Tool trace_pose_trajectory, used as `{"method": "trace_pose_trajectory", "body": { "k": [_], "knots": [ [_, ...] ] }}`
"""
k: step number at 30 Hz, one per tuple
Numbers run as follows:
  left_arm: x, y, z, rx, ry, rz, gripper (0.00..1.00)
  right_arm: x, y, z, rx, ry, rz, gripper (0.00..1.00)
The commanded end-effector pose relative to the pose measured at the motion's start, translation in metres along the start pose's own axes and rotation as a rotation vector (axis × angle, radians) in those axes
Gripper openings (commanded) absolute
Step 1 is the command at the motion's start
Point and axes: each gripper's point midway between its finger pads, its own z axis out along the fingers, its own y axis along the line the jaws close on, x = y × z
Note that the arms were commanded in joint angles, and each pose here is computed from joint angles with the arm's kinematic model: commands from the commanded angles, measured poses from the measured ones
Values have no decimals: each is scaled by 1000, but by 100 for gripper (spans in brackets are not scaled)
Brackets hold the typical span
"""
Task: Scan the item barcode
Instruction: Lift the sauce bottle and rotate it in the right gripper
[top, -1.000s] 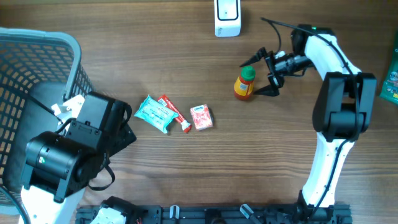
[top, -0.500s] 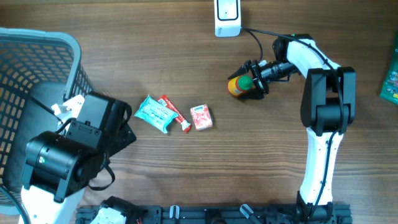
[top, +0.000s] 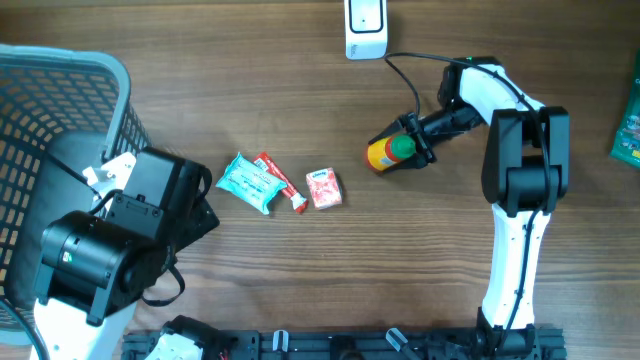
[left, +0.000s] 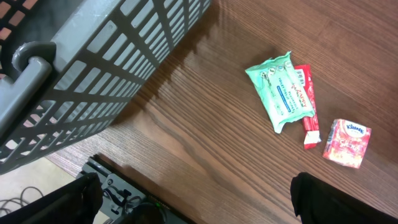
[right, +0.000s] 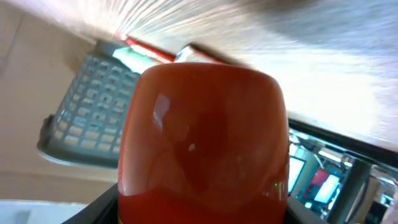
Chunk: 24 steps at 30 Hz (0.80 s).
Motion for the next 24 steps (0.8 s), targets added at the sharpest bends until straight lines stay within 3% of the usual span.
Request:
{"method": "trace_pose_trajectory", "body": {
  "k": [1, 6, 14, 19, 24],
  "knots": [
    [-2, 1, -1, -4, -15, 19, 100, 7, 19, 2, -119, 52, -44, 40],
    [-2, 1, -1, -4, -15, 19, 100, 27, 33, 7, -139, 65, -94, 40],
    [-2, 1, -1, -4, -15, 19, 100, 131, 98, 27, -335, 234, -240, 38],
    [-2, 1, -1, -4, -16, 19, 100, 179, 100, 40, -253, 300, -61, 37],
    [-2, 1, -1, -4, -15, 19, 100, 197, 101, 33, -218, 328, 168, 22]
  ]
}}
